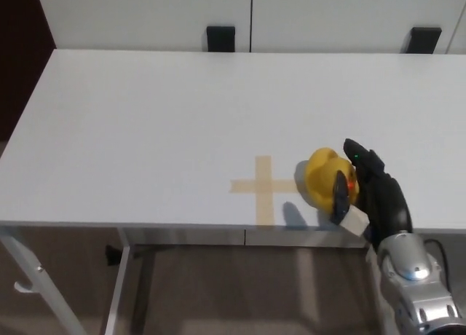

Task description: The robot uses its right hand to push the yellow duck toy to the center of the white desk.

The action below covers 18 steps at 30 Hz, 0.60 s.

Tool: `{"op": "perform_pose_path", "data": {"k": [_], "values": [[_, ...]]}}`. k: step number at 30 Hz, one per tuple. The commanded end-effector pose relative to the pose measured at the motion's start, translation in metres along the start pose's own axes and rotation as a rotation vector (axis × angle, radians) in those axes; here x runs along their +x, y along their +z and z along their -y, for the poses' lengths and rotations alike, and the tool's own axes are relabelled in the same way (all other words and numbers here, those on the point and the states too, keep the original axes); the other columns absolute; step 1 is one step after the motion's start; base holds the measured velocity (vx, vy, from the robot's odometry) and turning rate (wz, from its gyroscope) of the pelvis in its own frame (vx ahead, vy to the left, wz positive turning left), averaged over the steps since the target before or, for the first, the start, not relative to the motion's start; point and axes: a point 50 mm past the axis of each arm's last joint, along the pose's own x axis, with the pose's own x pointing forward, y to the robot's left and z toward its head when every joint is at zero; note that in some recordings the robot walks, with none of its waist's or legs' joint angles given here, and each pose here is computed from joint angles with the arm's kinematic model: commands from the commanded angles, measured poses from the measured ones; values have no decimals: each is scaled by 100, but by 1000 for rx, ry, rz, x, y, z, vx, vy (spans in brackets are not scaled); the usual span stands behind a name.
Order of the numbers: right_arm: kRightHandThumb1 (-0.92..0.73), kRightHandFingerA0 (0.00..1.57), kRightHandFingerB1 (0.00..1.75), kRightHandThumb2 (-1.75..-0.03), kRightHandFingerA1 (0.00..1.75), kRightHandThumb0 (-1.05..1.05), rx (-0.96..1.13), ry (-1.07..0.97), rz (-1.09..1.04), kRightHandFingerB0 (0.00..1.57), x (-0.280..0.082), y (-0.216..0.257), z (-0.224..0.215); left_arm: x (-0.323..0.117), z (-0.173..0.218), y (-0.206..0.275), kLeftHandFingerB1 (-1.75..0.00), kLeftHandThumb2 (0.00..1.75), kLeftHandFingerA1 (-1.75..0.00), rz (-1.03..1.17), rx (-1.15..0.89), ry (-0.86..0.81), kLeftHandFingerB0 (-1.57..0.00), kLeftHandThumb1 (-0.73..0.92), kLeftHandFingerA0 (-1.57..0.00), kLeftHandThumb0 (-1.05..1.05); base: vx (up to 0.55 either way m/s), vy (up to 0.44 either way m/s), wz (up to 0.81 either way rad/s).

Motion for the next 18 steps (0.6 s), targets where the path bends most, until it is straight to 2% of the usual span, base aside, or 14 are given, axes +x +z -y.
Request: {"op": "perform_pose_path", "data": {"k": [1,6,7,11,12,14,15,16,17,18], "values": [[-89,0,1,-129,8,-103,-23,57,-26,0,1,2,-24,-1,0,0,-53,62,-65,25,6,5,-87,72,-87,-15,0,0,0],[-89,0,1,-129,8,-103,-23,55,-28,0,1,2,-27,-1,1,0,-53,62,-65,26,19,2,-87,72,-87,-15,0,0,0],[-92,0,20,-84,11,-96,-29,58,-30,0,1,3,-29,-1,1,0,-54,62,-70,23,18,4,-87,73,-88,-14,0,0,0],[-92,0,20,-84,11,-96,-38,62,-32,0,1,4,-32,-1,2,0,-54,62,-70,18,15,6,-87,73,-88,-14,0,0,0],[-92,0,19,-85,18,-96,-41,84,-26,0,1,5,-36,-1,2,0,-56,67,-67,24,14,4,-87,73,-89,-11,0,0,0],[-92,0,19,-85,18,-96,-46,112,-19,0,2,6,-42,-1,2,1,-56,67,-67,31,12,2,-87,73,-89,-11,0,0,0],[-88,0,3,-130,15,-103,-57,132,-21,7,2,8,-47,-1,3,2,-54,62,-67,34,17,2,-86,74,-88,-16,0,0,0],[-88,0,3,-130,15,-103,-65,142,-25,7,2,9,-51,-1,3,2,-54,62,-67,35,20,2,-86,74,-88,-16,0,0,0],[-76,0,20,-123,25,-86,-69,151,-25,0,2,11,-55,-1,3,3,-57,65,-70,40,16,1,-89,76,-88,-13,0,0,0],[-76,0,20,-123,25,-86,-72,156,-26,0,2,12,-57,-1,3,3,-57,65,-70,43,12,0,-89,76,-88,-13,0,0,0]]}}
